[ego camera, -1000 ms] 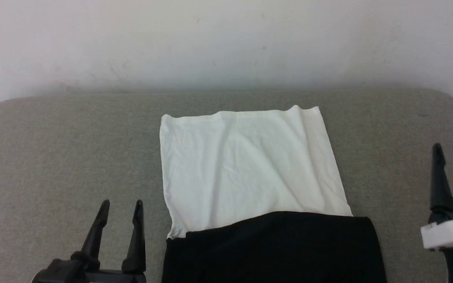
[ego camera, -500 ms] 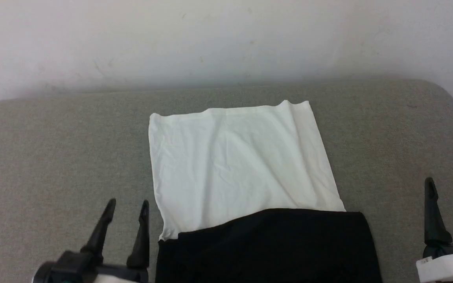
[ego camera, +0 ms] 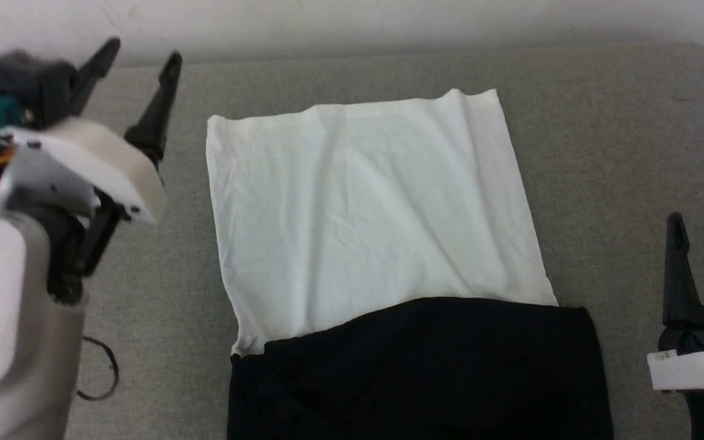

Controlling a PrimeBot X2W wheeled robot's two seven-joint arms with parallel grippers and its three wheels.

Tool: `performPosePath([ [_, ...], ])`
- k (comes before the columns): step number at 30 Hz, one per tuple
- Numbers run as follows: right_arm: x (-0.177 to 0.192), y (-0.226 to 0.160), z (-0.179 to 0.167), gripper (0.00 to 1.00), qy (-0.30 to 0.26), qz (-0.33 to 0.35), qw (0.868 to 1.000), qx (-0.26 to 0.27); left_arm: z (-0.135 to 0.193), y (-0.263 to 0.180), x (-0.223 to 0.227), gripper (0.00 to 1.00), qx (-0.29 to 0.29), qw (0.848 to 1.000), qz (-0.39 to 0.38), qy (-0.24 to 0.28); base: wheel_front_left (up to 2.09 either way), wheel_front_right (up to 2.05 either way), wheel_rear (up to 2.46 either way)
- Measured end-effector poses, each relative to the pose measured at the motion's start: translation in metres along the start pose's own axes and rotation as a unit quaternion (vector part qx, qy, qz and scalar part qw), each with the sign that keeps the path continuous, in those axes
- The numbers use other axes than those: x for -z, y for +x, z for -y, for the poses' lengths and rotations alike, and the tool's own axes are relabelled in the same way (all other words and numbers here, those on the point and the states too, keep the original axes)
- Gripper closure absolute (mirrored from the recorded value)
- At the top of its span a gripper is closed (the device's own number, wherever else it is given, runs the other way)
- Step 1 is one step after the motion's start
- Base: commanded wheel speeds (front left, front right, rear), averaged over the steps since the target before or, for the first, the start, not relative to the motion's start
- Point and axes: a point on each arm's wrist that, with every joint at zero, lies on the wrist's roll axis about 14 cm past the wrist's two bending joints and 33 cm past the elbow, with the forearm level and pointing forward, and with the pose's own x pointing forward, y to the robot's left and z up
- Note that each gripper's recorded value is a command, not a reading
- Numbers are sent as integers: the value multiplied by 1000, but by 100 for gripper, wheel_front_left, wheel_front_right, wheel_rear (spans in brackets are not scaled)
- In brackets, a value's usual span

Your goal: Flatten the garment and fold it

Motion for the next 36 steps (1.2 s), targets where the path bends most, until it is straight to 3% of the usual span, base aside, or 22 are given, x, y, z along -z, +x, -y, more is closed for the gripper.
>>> performPosePath([
  [7, 33, 26, -7, 0, 8, -30, 999, -9, -24, 65, 51, 0, 3, 990, -139, 18, 0, 0, 0],
  [16, 76, 28, 9, 0, -2, -85, 996, 15, -21, 84, 166, 0, 23, 943, -330, -15, 0, 0, 0],
  [25, 94, 23, 26, 0, -15, -112, 993, 38, 5, 84, 227, 0, 48, 906, -415, -62, 0, 0, 0],
  [26, 95, 23, 26, 0, -15, -113, 993, 39, 4, 84, 230, 5, 46, 905, -419, -61, 0, 0, 0],
  [27, 94, 24, 26, 0, -15, -112, 993, 38, 3, 85, 231, 48, 44, 904, -420, -59, 0, 0, 0],
  [28, 93, 26, 25, 0, -15, -109, 993, 37, 1, 85, 232, 100, 42, 905, -420, -53, 0, 0, 0],
  [36, 61, 42, 15, 0, -27, -66, 997, 19, -3, 81, 223, 100, 30, 923, -380, -55, 0, 0, 0],
])
